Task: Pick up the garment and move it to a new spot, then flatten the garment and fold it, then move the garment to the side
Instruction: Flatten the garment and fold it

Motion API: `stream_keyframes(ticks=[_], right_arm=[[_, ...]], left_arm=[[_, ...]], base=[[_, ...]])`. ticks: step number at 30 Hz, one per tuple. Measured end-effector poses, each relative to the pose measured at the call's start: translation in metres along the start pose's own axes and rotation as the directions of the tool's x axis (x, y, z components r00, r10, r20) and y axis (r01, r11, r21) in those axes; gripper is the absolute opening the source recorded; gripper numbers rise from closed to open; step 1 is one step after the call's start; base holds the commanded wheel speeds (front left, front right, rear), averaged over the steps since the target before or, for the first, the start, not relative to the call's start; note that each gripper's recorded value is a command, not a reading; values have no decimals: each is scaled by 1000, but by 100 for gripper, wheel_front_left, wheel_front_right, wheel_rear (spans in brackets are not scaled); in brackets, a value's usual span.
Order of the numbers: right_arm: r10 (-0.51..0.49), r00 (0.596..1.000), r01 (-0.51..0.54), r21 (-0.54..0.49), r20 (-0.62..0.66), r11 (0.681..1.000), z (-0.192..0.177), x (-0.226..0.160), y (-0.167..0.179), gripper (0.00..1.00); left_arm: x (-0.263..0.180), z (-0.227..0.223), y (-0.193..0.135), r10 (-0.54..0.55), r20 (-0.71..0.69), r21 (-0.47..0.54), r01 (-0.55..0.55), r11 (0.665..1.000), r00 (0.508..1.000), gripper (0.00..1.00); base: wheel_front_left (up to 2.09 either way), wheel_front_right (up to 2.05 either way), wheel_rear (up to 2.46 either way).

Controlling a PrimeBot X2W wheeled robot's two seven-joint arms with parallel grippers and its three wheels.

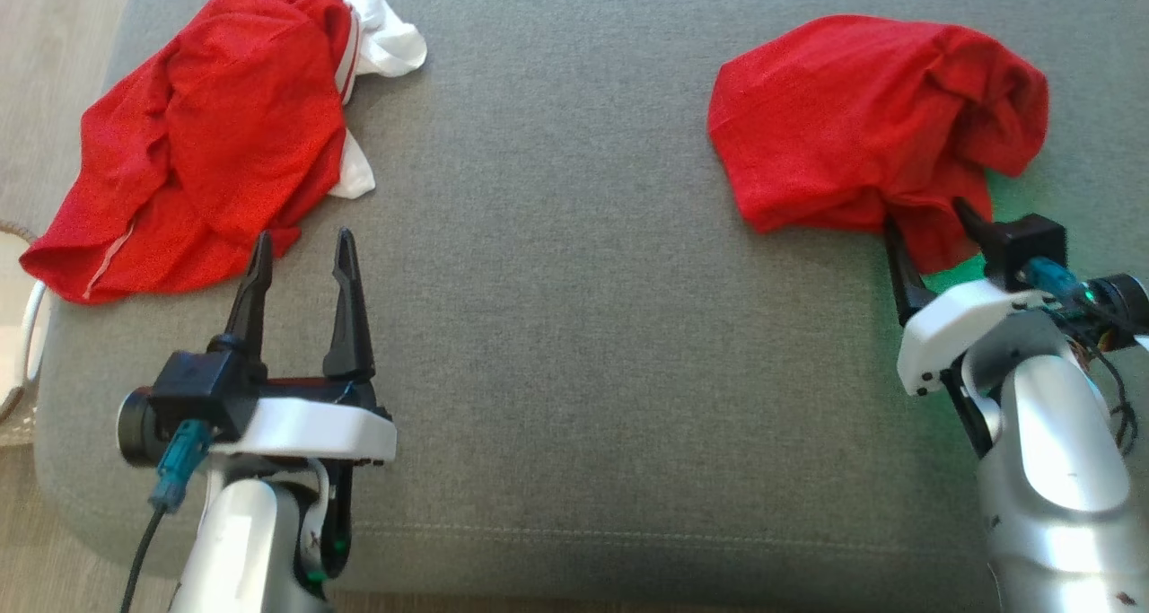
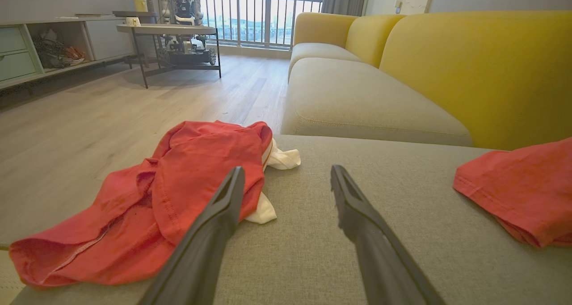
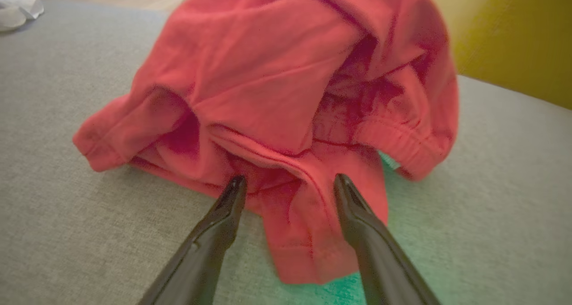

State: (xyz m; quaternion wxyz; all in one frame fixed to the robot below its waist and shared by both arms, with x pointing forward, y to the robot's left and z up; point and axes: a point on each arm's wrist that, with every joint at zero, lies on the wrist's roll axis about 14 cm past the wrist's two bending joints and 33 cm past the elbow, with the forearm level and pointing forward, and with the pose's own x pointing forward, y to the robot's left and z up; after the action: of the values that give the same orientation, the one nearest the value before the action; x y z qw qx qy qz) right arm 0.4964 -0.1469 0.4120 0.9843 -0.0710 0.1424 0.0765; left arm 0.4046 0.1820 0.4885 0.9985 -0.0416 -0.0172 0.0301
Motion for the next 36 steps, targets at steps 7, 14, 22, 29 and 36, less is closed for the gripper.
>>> stream_keyframes(ticks=[7, 14, 22, 29, 36], right_arm=[[30, 999, -30, -18, 22, 999, 8, 8, 11, 0], [139, 948, -136, -29, 285, 990, 93, -2, 47, 0], [286, 685, -278, -124, 670, 953, 264, -61, 97, 0], [254, 483, -388, -56, 838, 920, 371, -111, 92, 0], [112, 783, -290, 200, 612, 936, 297, -36, 35, 0]], left_arm=[[-2, -1, 0, 8, -7, -15, -8, 1000, 1000, 100], [-8, 16, -1, 16, 37, -46, -14, 999, 999, 100], [-24, 34, -3, 18, 82, -67, -13, 998, 996, 100], [-35, 41, -1, 34, 103, -79, -26, 997, 994, 100], [-40, 32, 1, 43, 73, -85, -37, 996, 996, 100]], base=[[0, 0, 0], [0, 0, 0], [0, 0, 0], [0, 0, 0], [0, 0, 0]])
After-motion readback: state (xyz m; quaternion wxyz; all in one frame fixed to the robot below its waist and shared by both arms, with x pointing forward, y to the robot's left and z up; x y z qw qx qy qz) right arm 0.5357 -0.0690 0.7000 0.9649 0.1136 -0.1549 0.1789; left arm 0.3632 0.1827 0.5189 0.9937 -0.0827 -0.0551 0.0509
